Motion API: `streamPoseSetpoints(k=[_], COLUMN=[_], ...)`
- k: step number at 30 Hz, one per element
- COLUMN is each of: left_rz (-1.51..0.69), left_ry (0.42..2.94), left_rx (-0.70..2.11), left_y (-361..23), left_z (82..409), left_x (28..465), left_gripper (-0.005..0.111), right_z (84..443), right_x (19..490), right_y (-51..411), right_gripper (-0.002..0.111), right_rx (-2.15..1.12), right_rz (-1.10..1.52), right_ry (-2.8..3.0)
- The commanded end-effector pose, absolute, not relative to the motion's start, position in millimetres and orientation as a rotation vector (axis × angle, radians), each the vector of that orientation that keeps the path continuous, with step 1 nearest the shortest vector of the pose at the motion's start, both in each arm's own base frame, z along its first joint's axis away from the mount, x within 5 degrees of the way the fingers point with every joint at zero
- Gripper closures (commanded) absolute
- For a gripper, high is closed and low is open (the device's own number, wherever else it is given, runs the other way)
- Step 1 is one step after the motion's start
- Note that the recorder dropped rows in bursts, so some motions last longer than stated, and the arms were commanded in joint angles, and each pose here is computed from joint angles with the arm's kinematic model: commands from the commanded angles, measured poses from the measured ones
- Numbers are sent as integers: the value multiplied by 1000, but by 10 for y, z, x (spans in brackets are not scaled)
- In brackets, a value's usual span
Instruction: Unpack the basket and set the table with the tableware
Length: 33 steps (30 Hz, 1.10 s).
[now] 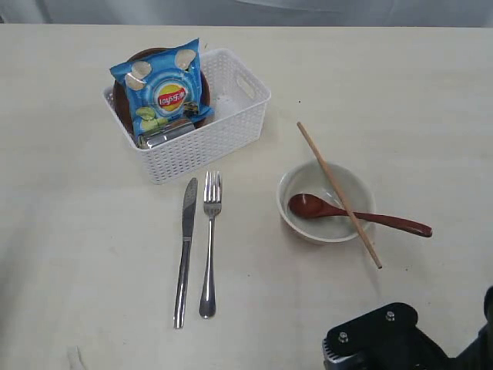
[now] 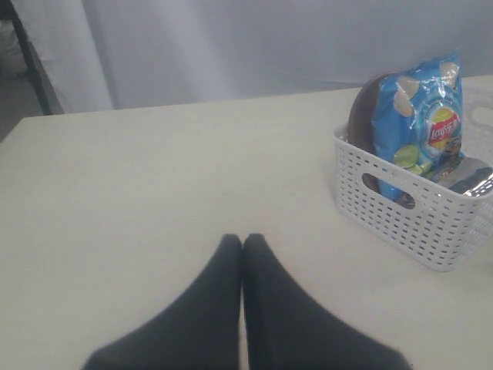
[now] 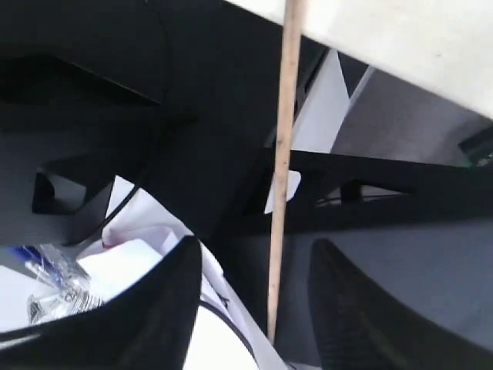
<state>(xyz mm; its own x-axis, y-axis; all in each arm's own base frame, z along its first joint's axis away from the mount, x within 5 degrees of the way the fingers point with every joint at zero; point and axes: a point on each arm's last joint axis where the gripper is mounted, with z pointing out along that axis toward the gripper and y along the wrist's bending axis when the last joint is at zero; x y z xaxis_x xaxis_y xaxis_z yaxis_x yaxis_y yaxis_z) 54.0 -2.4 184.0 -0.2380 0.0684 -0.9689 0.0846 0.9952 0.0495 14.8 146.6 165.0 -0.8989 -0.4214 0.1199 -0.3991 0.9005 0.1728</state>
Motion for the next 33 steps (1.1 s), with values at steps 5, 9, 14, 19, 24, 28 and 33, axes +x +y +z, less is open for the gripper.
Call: streamPoseSetpoints(k=[5, 9, 14, 19, 24, 28, 33], left_rz=[-12, -12, -12, -12, -12, -12, -12], left_ry=[1803, 1803, 1803, 1803, 1803, 1803, 1803], left_rx=[110, 110, 110, 110, 110, 110, 110], left_y=[-22, -22, -22, -22, -22, -22, -22], left_z=[1840, 1840, 1840, 1840, 1840, 1840, 1840], left_x=[539, 539, 539, 539, 539, 539, 539], left_gripper=[107, 107, 107, 107, 107, 107, 107], right_z=[1555, 1431, 1329, 1248, 1169, 1136, 1100], right_x=[164, 165, 188, 182, 189, 197, 185], right_y=[1481, 1493, 1548, 1578, 1624, 1638, 1615], right_gripper=[65, 65, 65, 65, 65, 67, 70], right_rx=[667, 695, 706, 695, 696, 692, 687], right_rz=[-258, -133, -111, -87, -94, -90, -30], right_ry=[-2937, -2897, -2901, -2882, -2879, -2885, -2859])
